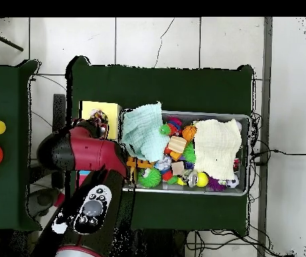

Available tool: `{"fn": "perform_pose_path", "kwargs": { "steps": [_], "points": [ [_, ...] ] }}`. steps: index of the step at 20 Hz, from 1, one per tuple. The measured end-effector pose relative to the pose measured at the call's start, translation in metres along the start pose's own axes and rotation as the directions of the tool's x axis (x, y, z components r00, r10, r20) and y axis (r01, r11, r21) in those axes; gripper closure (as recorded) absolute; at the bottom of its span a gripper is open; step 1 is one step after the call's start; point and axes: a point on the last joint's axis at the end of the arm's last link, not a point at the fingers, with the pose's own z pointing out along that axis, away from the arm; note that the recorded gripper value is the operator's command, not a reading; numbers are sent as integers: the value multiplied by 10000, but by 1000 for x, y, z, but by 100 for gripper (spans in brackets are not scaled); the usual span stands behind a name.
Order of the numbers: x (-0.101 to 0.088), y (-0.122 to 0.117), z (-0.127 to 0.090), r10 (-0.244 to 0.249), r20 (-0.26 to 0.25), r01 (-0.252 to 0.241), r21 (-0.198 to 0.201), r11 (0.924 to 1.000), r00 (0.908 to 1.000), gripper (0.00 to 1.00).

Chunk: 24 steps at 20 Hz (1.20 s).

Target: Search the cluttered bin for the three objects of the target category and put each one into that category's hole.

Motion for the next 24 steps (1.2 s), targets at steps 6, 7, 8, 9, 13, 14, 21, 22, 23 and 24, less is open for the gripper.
{"fn": "perform_pose_path", "kwargs": {
  "steps": [6,7,8,9,13,14,21,22,23,24],
  "points": [
    [-10,-1,-15,114,-851,-119,-53,9999,9963,0],
    [-11,-1,-17,132,-936,-137,-50,9999,9955,0],
    [-13,-3,-19,172,-1093,-179,-53,9998,9939,0],
    [-14,-3,-20,177,-1137,-185,-56,9998,9934,0],
    [-14,-3,-21,181,-1183,-189,-60,9998,9928,0],
    [-14,-3,-21,181,-1183,-189,-60,9998,9928,0],
    [-15,-5,-23,42,-1120,-43,-7,10000,9937,100],
    [-17,-7,-25,14,-1078,-13,9,10000,9942,100],
    [-19,-9,-28,-14,-1027,18,31,10000,9947,100],
    [-22,-12,-30,-38,-972,44,54,10000,9953,100]
  ]
}}
